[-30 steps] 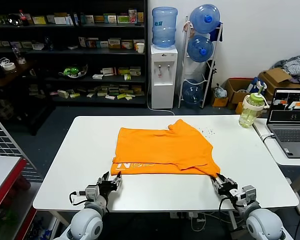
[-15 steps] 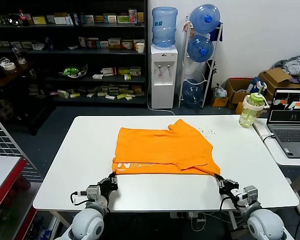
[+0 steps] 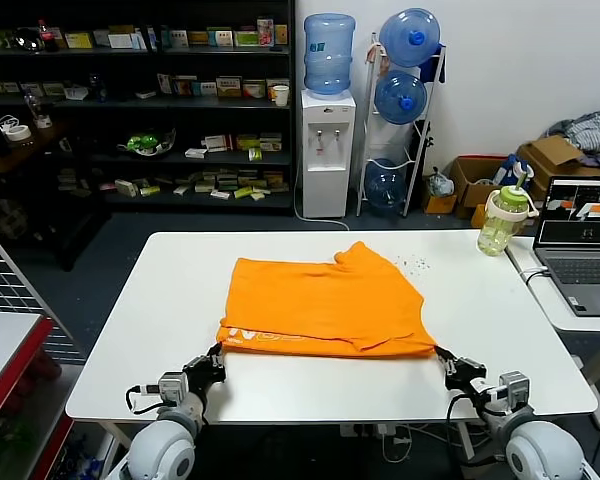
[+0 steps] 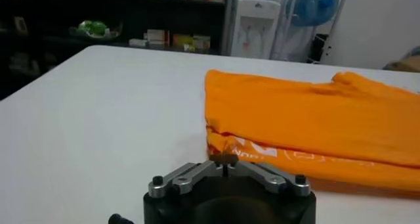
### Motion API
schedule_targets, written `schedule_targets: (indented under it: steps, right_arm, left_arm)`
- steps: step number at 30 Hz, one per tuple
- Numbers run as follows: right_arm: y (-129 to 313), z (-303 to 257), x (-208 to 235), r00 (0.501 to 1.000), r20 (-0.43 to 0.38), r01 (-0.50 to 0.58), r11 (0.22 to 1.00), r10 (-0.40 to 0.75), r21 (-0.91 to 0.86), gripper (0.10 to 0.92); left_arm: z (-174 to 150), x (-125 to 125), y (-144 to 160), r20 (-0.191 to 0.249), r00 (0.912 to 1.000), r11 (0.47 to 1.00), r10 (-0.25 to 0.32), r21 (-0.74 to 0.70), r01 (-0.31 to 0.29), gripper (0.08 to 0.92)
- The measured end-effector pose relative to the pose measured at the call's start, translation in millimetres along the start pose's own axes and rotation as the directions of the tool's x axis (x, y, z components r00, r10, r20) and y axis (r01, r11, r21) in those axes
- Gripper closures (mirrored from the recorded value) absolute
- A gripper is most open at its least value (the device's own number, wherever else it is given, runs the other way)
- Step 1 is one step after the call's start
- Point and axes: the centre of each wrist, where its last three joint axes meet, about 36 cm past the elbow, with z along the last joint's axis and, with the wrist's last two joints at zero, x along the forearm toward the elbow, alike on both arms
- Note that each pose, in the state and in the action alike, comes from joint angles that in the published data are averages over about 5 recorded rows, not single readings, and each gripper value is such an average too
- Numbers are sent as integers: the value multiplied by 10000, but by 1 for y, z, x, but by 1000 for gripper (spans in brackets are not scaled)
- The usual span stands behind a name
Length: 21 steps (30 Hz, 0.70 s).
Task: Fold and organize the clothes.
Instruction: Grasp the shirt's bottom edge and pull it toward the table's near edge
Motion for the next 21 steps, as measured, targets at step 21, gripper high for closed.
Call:
schedule_targets:
  steps: [21]
  right_arm:
    - [21,12,75,9897,-1382,-387,9992,379,-37,794]
  left_arm:
    - [-2,88,-2,-1586,9868,9989,321,-279,-370,833]
